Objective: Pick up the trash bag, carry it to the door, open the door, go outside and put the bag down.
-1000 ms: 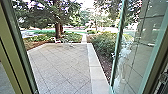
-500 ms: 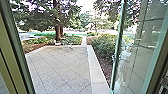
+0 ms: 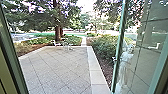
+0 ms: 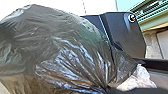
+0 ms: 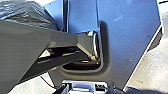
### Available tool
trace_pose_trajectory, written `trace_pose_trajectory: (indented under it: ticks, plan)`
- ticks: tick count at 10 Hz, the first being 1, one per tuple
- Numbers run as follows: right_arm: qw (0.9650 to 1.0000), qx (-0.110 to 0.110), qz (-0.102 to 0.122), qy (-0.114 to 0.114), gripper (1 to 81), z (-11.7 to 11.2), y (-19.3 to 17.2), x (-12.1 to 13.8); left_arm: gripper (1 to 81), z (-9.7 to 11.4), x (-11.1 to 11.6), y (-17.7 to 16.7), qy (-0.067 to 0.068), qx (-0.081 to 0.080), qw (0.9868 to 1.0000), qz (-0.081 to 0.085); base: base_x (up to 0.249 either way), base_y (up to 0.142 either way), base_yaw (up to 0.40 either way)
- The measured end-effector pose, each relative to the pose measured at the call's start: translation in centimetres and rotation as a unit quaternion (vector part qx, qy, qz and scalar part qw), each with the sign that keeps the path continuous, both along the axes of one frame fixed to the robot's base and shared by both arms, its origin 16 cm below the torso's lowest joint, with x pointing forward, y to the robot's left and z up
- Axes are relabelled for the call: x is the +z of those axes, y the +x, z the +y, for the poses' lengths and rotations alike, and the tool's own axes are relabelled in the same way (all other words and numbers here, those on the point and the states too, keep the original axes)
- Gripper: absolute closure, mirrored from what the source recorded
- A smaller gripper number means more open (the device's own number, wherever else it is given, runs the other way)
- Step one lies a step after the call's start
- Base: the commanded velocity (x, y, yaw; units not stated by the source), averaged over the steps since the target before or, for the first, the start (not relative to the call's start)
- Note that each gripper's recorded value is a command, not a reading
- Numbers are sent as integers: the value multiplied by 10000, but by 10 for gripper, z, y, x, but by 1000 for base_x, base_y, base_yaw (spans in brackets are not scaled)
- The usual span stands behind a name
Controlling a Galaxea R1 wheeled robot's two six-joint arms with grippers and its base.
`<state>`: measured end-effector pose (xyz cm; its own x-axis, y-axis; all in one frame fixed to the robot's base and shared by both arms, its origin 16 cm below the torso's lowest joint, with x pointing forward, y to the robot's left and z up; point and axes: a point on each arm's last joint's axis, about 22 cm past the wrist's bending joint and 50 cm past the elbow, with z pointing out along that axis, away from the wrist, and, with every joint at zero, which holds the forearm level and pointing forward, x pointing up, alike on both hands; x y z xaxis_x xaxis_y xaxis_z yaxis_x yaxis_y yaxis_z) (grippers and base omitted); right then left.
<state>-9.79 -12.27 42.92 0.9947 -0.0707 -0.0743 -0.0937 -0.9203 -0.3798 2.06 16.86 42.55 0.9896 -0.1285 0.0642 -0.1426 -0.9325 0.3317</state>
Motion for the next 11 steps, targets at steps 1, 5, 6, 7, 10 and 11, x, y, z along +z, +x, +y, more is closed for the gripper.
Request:
trace_pose_trajectory:
  ticks: [1,5,6,7,10,11]
  plan:
    - [10000,-4,26,7,10,2,0,0,811,6,-1,-2,33,3,10000,21,111,0,0]
    - [10000,50,6,-46,10,-8,1,-1,811,7,-1,3,53,9,10000,-12,112,0,0]
    - [10000,-14,1,1,10,1,3,0,811,0,0,1,-3,1,10000,-7,112,0,0]
    - [10000,-72,30,6,10,1,-1,0,811,4,0,2,23,2,10000,-9,112,0,0]
    - [9998,-192,23,36,10,7,8,1,811,0,1,16,-6,10,10000,-89,111,0,0]
    - [10000,38,-24,-53,10,-10,4,-1,811,-1,0,8,3,6,10000,-30,112,0,0]
